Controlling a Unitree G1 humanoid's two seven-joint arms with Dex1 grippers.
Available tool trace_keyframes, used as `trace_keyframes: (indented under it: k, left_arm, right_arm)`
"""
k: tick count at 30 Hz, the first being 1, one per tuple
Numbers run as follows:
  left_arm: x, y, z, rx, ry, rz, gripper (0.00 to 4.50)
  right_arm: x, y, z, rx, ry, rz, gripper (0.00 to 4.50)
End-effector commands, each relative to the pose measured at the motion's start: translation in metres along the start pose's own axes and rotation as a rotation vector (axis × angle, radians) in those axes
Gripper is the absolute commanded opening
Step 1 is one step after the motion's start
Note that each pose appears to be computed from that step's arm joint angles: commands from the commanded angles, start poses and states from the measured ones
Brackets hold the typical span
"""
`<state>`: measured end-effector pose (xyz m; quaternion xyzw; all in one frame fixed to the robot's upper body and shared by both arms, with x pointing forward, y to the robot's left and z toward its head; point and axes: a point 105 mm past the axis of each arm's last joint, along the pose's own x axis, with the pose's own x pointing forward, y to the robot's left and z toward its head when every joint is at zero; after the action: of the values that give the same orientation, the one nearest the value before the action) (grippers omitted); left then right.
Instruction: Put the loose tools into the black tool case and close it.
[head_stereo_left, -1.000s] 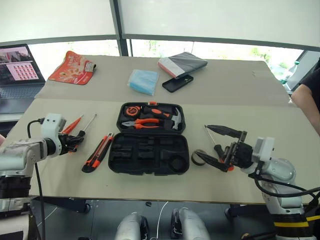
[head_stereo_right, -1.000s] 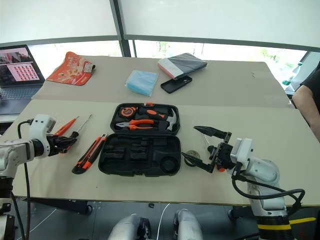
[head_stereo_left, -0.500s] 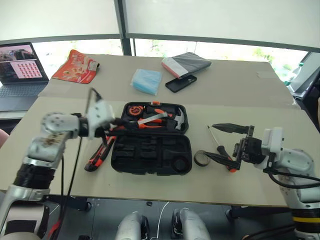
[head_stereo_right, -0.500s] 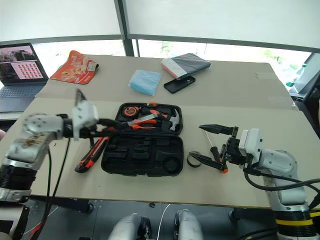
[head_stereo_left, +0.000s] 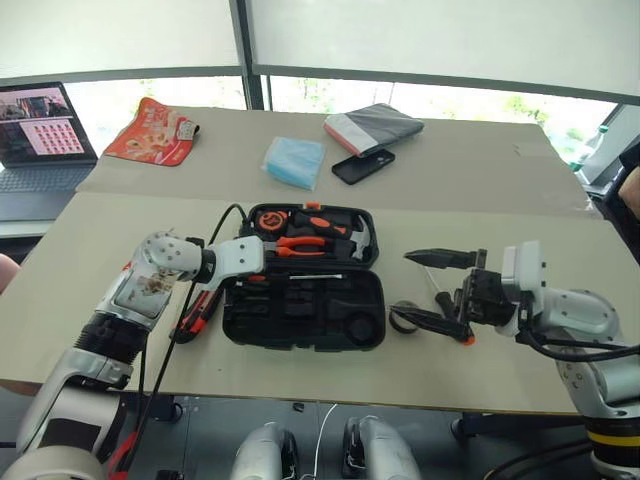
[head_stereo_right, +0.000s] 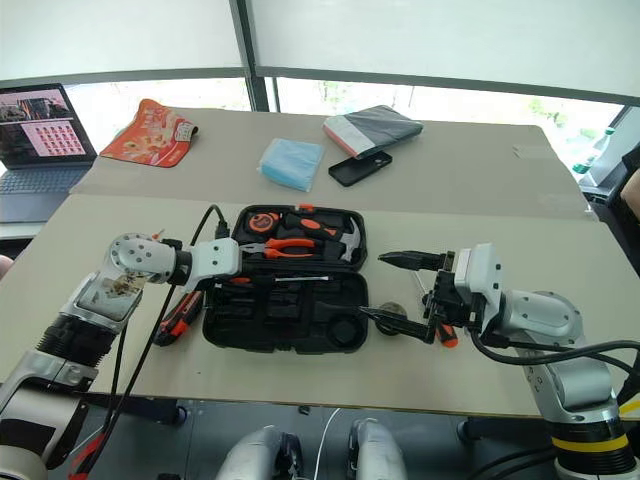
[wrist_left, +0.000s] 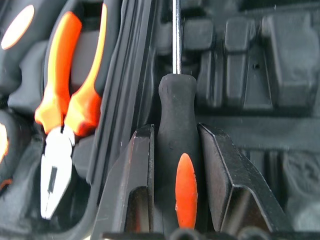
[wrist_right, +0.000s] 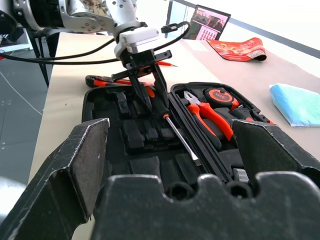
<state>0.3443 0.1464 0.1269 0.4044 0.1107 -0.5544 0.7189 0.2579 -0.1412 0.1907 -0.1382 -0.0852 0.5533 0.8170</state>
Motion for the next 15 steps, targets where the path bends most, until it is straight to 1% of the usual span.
trace_keyframes:
  k: [1,6,8,9,11,12,13,15]
  left_arm:
    - [0.0,0.003,0.004,0.026,0.002,0.006,0.86]
    - [0.004,0.005,0.0,0.048,0.031,0.02,0.86]
    - [0.006,0.004,0.006,0.057,-0.006,0.011,1.86]
    - [0.006,0.006,0.014,0.063,-0.052,0.026,2.12]
    - [0.006,0.009,0.025,0.069,-0.12,0.055,2.78]
    - [0.003,0.015,0.034,0.067,-0.177,0.103,2.98]
    - [0.001,0.019,0.039,0.064,-0.213,0.135,2.98]
    - [-0.006,0.027,0.048,-0.023,-0.3,0.2,2.98]
  right_arm:
    - [0.006,-0.001,0.014,-0.017,-0.034,0.006,4.5]
    - [0.013,0.0,0.015,-0.005,-0.034,0.037,4.5]
    - [0.015,-0.001,0.016,0.002,-0.042,0.039,4.5]
    - [0.015,-0.001,0.016,0.012,-0.047,0.043,4.5]
    - [0.016,0.001,0.016,0.022,-0.052,0.048,4.5]
    - [0.016,0.002,0.016,0.031,-0.053,0.051,4.5]
    - [0.015,0.003,0.016,0.036,-0.054,0.053,4.5]
    - [0.013,0.005,0.015,0.051,-0.057,0.052,4.5]
